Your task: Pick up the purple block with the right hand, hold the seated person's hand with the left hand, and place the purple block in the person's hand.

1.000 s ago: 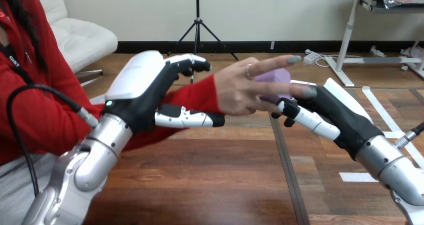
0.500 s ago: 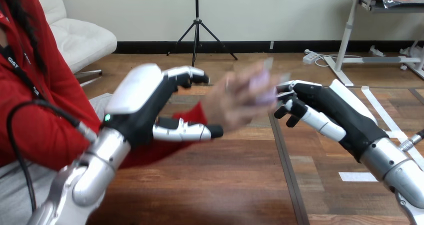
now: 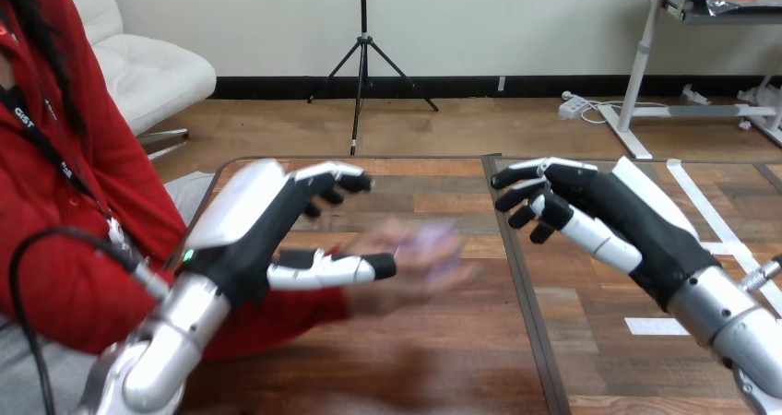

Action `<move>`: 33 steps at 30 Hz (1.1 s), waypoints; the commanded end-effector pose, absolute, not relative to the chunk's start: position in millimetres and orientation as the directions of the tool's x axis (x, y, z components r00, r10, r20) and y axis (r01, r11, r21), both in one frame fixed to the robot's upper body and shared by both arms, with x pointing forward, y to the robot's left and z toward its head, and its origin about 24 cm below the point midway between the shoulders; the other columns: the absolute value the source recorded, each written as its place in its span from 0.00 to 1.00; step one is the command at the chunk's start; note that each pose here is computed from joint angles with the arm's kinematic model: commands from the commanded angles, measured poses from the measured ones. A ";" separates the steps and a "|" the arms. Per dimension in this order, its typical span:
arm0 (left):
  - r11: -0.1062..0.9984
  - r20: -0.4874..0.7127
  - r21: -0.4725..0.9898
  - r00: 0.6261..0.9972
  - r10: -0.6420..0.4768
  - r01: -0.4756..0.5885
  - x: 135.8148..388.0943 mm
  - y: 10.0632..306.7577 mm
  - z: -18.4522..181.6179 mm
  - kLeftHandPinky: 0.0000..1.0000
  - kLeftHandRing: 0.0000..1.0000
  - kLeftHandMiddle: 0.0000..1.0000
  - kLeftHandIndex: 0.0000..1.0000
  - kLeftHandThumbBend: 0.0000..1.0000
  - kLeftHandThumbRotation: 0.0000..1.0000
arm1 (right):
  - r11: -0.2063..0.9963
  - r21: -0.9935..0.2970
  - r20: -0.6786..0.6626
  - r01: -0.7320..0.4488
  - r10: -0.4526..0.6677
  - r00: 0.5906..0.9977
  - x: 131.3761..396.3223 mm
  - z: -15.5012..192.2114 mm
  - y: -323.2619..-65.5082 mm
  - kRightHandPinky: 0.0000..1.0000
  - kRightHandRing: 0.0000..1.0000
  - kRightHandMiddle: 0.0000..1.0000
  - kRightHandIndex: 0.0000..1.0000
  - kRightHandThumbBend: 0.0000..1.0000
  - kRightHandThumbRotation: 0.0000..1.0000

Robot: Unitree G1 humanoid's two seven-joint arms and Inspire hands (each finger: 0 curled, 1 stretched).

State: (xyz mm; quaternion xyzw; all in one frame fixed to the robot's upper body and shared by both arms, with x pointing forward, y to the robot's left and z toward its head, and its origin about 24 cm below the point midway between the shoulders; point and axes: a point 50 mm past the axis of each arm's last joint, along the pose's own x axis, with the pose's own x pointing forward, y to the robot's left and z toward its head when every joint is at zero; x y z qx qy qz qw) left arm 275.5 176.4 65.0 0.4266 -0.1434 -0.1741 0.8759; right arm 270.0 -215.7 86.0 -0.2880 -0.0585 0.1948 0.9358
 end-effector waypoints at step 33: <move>0.851 0.160 0.503 0.952 -0.259 0.147 236.6 194.0 15.9 0.79 0.88 0.87 0.86 1.00 0.85 | 0.901 -0.347 0.080 -0.260 0.305 0.949 228.1 50.8 -223.1 0.74 0.84 0.86 0.88 1.00 1.00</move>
